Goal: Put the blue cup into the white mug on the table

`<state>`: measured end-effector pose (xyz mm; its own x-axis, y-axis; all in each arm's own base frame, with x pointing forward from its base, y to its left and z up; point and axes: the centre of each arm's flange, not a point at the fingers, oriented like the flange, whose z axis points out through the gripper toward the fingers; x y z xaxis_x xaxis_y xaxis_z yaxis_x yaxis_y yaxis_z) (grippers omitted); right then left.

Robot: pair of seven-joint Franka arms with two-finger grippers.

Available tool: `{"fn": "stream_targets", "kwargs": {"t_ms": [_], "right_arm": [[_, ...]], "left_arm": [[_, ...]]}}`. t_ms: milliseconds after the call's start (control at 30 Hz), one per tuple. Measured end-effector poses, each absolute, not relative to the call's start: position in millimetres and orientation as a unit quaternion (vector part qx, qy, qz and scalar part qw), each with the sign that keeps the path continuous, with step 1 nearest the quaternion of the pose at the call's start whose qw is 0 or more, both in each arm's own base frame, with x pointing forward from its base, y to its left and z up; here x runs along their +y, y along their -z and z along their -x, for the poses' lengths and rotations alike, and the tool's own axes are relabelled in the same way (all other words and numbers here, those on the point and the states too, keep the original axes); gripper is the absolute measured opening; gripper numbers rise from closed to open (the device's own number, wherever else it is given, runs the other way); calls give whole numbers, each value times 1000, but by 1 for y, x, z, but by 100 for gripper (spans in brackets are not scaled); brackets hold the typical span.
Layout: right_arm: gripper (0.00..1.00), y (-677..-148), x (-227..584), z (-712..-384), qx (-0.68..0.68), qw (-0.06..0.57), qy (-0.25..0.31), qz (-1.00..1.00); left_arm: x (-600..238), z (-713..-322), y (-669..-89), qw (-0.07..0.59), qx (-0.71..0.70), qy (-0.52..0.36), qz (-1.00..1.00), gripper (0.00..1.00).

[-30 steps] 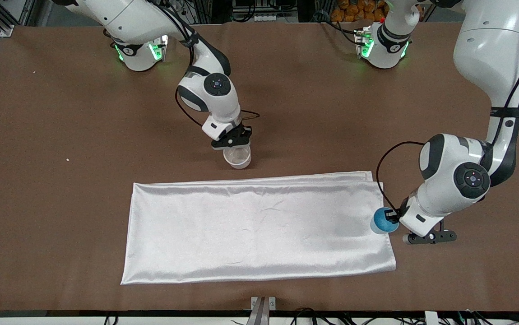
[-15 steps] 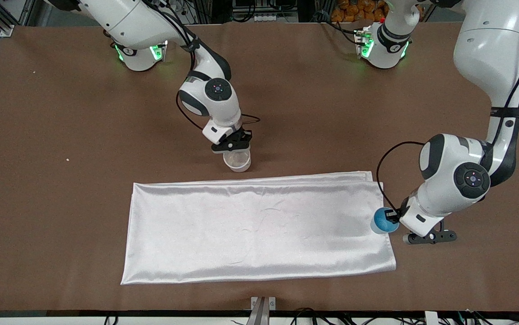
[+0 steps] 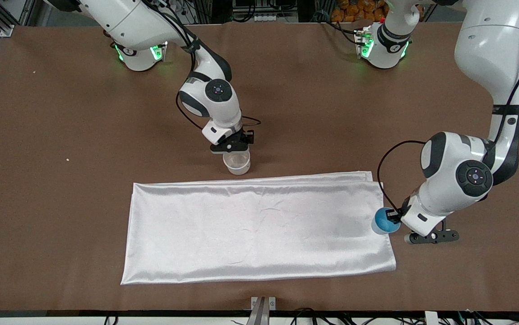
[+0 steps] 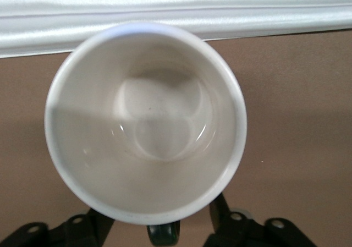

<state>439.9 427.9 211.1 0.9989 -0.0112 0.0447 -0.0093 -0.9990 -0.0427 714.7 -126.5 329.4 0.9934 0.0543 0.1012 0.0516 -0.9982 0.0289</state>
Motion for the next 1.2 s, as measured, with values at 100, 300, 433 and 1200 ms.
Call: {"fn": "stream_targets", "kwargs": {"t_ms": [100,300,433,1200], "right_arm": [[88,-214,430,-441,6,23,24,999],[100,-229,433,-443,5,14,28,999],[100,-253,436,-444,3,6,39,999],[100,-359,262,-579,-23,-4,21,1000]], "left_arm": [[-134,-711,-340,12,21,-50,-998,4],[-152,-704,-363,13,7,-53,-998,4],[-169,-698,-373,14,-5,-50,-999,4],[-374,-596,-412,13,-32,-36,-999,4]]}}
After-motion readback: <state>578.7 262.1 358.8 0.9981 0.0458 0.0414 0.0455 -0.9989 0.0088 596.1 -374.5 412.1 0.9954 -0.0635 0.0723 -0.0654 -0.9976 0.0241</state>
